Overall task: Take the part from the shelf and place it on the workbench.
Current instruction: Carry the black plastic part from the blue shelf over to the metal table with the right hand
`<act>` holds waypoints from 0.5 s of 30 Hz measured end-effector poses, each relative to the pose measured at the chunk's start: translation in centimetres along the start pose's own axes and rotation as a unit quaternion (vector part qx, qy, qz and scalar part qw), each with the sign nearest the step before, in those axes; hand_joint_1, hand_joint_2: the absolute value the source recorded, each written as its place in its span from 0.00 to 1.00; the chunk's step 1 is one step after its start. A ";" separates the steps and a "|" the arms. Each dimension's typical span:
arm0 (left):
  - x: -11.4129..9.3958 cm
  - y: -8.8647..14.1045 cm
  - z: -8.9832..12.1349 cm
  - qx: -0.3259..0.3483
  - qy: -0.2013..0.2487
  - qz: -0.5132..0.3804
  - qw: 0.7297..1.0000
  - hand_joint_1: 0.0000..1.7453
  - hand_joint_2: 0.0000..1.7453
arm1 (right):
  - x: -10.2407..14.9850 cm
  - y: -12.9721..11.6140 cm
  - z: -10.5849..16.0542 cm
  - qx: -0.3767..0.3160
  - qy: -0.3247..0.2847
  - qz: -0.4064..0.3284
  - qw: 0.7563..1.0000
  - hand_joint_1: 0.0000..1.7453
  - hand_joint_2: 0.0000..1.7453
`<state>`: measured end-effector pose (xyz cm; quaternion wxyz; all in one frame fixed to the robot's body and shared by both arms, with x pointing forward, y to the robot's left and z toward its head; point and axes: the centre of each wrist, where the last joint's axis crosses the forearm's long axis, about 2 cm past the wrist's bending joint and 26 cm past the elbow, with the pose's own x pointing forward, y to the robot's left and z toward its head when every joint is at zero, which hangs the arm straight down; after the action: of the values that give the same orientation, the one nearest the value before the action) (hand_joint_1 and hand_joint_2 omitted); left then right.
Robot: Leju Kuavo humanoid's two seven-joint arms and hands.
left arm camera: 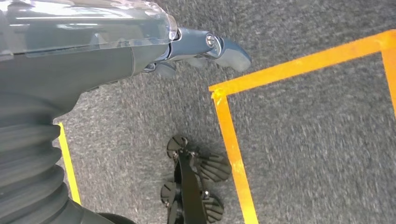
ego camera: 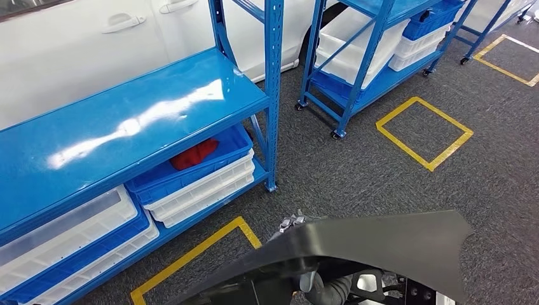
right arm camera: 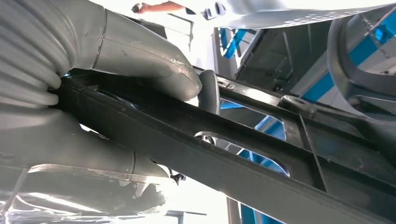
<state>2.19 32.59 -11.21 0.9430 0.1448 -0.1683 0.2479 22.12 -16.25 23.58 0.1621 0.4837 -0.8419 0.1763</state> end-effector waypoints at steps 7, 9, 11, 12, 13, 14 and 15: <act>0.4 0.3 -0.2 -0.025 -0.032 -0.023 0.999 0.00 1.00 | -0.4 -1.0 -0.5 -0.010 0.000 0.025 1.000 1.00 1.00; 0.7 0.6 -0.4 -0.031 -0.041 -0.033 0.998 0.00 1.00 | -0.5 -1.3 -0.4 -0.019 0.004 0.037 0.999 1.00 1.00; 1.2 0.7 -0.5 -0.034 -0.046 -0.038 0.998 0.00 1.00 | -0.6 -1.5 -0.4 -0.025 0.006 0.045 0.999 1.00 1.00; 1.4 0.8 -0.6 -0.034 -0.046 -0.038 0.998 0.00 1.00 | -0.6 -1.6 -0.5 -0.027 0.005 0.047 0.999 1.00 1.00; 1.6 0.9 -0.6 -0.033 -0.046 -0.038 0.998 0.00 1.00 | -0.7 -1.6 -0.7 -0.029 0.003 0.049 0.998 1.00 1.00; 1.7 0.9 -0.7 -0.031 -0.045 -0.038 0.998 0.00 1.00 | -0.7 -1.7 -0.8 -0.030 0.001 0.050 0.998 1.00 1.00; 1.9 1.0 -0.8 -0.028 -0.044 -0.038 0.998 0.00 1.00 | -0.8 -1.7 -0.9 -0.031 0.000 0.051 0.998 1.00 1.00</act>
<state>3.42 34.49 -10.96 0.9471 0.1353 -0.2112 0.2002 24.04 -16.06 24.28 0.1678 0.4347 -0.8707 0.1576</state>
